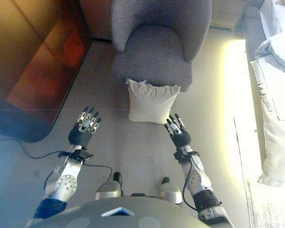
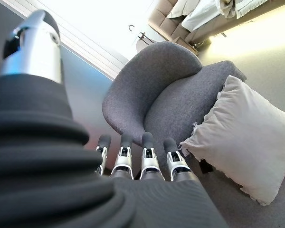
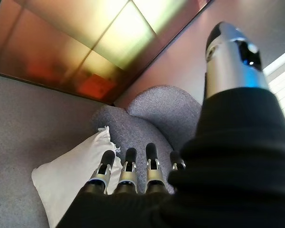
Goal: Pick up the cushion and take it to the sofa
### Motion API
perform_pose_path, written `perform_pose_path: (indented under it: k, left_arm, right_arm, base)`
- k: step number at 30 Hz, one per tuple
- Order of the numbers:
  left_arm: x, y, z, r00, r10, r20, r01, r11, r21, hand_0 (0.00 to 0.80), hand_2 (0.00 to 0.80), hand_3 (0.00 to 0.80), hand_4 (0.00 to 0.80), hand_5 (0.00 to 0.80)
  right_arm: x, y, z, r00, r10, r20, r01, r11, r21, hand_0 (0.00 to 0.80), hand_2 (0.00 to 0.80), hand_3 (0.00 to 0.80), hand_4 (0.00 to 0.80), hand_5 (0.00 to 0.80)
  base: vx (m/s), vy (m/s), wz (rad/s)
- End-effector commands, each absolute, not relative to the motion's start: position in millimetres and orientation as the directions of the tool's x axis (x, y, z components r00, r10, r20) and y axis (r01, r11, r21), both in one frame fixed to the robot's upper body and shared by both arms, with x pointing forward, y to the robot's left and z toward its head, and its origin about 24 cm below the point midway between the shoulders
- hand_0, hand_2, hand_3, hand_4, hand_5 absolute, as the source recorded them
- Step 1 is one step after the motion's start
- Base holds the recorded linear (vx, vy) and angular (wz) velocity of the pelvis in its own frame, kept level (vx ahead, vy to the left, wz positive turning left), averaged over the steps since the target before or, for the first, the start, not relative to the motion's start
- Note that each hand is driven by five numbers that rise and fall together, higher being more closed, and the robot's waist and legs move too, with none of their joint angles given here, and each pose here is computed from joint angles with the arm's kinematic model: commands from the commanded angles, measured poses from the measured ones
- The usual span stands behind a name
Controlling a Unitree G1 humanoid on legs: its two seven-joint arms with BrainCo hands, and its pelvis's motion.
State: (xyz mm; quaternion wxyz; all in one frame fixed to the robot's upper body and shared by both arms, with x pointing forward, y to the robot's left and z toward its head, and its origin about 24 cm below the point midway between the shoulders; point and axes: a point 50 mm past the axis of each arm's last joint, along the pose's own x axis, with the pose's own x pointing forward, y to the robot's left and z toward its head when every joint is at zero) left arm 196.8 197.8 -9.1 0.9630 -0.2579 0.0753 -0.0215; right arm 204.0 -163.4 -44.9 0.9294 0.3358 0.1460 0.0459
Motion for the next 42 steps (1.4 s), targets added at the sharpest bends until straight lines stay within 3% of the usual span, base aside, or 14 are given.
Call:
perform_pose_path:
  k: [1,35,42]
  left_arm:
    - [206.8,200.1,8.4,0.995,-0.097,-0.031,0.07,0.869,-0.489,0.0,0.0,0.0,0.0,0.0]
    - [202.1,218.3,7.3,0.999,0.005,-0.047,-0.025,0.902,-0.431,0.0,0.0,0.0,0.0,0.0]
    - [211.7,215.3,13.7,0.998,-0.048,-0.03,0.032,0.914,-0.404,0.0,0.0,0.0,0.0,0.0]
  right_arm:
    - [216.7,-160.6,-24.6,0.972,0.204,-0.121,-0.077,0.756,0.65,0.0,0.0,0.0,0.0,0.0]
    - [211.5,-159.2,-29.7,0.965,0.205,-0.162,-0.05,0.753,0.656,0.0,0.0,0.0,0.0,0.0]
    - [206.7,-155.7,-31.1,0.975,0.159,-0.155,-0.011,0.731,0.682,0.0,0.0,0.0,0.0,0.0]
  base:
    - [0.0,0.0,0.0]
    - [0.025,0.047,-0.01]
    - [0.0,0.193,0.16]
